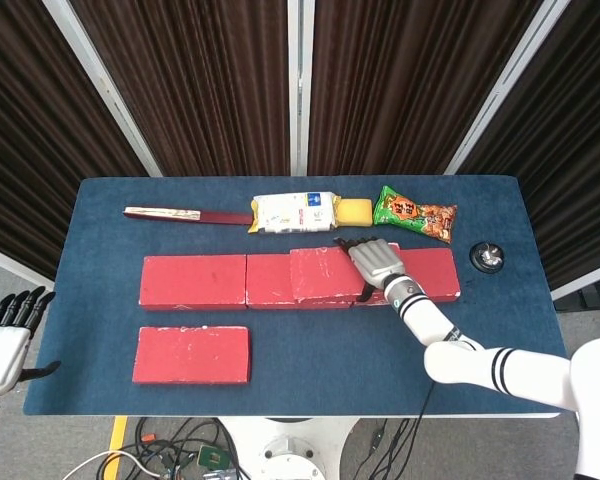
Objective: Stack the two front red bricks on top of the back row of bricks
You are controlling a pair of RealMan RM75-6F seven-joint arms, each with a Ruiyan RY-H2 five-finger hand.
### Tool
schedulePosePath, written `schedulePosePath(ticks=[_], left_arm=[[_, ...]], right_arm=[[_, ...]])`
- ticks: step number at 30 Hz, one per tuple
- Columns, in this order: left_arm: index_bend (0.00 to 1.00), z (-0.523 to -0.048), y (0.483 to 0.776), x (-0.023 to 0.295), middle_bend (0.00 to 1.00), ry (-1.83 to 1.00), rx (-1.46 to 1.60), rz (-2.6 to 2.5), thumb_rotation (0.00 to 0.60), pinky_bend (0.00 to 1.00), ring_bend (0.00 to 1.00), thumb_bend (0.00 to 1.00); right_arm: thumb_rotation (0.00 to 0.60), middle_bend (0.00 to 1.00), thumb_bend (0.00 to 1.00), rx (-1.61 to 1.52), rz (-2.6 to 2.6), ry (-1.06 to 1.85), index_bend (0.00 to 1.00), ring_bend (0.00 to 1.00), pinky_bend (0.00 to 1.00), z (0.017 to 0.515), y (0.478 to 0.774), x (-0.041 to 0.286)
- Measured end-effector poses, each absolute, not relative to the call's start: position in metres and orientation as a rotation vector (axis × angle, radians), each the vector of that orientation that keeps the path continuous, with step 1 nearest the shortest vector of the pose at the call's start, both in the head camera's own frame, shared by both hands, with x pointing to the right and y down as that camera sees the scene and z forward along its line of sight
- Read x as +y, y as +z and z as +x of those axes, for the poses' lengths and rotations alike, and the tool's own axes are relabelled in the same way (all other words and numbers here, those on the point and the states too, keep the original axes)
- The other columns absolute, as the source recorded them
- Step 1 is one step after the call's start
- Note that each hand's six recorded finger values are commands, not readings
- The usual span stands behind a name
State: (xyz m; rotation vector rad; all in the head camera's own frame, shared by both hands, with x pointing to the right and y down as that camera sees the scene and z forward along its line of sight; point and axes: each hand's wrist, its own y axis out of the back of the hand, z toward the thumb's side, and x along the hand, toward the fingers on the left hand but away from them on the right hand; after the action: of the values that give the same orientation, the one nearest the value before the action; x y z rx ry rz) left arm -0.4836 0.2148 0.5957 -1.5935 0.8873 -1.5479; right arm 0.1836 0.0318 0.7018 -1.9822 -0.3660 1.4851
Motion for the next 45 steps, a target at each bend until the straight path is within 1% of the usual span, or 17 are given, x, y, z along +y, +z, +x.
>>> schedulePosePath(ticks=[18,40,42,45], left_arm=[[0.01,-0.487,0.597,0.217,0.00,-1.558,0.895,-1.606,0.600,0.02,0.00,0.00],[0.01,-0.492,0.596,0.218,0.00,-1.568,0.902,-1.609,0.600,0.02,0.00,0.00],[0.01,-0.491,0.596,0.218,0.00,-1.567,0.902,-1.610,0.600,0.02,0.00,0.00],[0.01,-0.491,0.597,0.218,0.00,-1.567,0.901,-1.611,0.600,0.02,0.00,0.00]], right_arm=[[0.600,0.35,0.05,-0.382,-1.977,1.520,0.04,0.25,0.32,0.181,0.702,0.033],[0.600,0.34,0.05,-0.371,-1.971,1.548,0.03,0.25,0.31,0.180,0.712,0.034],[0.600,0.33,0.05,-0.369,-1.971,1.550,0.02,0.24,0.31,0.180,0.712,0.034],[0.600,0.28,0.02,-0.367,-1.972,1.557,0.00,0.18,0.31,0.181,0.714,0.035]])
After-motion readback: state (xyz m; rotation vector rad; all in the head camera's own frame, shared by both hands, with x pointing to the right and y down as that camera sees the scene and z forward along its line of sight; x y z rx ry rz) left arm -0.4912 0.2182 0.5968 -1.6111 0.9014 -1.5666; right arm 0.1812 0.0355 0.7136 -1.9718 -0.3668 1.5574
